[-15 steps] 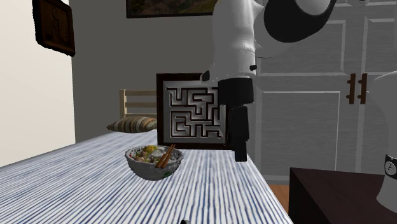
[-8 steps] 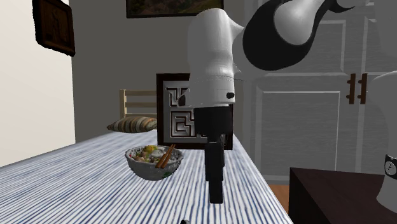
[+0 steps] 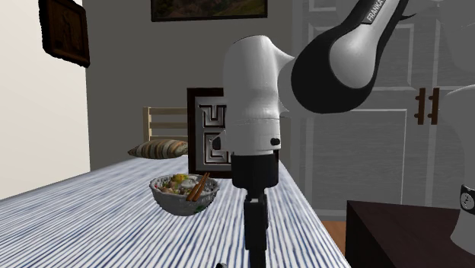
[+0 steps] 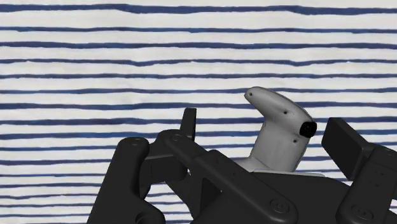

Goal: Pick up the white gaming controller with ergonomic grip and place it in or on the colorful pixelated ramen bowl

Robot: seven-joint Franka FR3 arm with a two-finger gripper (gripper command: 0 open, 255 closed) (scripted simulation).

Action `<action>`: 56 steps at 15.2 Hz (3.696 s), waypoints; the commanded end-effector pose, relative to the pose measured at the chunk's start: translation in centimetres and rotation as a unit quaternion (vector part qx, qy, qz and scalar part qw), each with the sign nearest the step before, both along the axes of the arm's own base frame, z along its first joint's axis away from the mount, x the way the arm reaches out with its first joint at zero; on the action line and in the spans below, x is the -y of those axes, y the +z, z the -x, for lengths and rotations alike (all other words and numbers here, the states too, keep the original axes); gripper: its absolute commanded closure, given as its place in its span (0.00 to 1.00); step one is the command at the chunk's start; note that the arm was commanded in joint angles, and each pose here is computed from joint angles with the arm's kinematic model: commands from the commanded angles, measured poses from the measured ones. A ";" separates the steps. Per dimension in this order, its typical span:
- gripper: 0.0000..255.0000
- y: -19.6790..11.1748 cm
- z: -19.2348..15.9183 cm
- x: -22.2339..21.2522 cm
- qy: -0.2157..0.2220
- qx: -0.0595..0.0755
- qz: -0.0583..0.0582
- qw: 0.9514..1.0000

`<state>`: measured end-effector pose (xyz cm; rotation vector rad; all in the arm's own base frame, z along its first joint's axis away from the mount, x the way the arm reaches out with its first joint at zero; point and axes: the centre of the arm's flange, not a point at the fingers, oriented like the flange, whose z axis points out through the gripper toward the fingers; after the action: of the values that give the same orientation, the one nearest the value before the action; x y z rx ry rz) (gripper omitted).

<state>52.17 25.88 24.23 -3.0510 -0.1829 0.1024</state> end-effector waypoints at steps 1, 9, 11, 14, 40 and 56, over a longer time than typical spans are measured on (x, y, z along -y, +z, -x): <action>0.00 -0.4 0.0 0.0 0.000 0.000 0.000 1.000; 1.00 -0.4 0.0 0.0 0.000 0.000 0.000 1.000; 1.00 -0.6 0.1 -0.4 0.000 0.000 0.000 1.000; 1.00 -0.6 0.4 -0.4 0.000 0.001 0.000 1.000; 0.00 -2.5 -1.7 0.6 -0.038 0.006 -0.057 0.998; 1.00 -0.4 -1.7 0.6 -0.038 0.006 -0.057 0.998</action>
<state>53.88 25.19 23.40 -2.9401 -0.0717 0.0663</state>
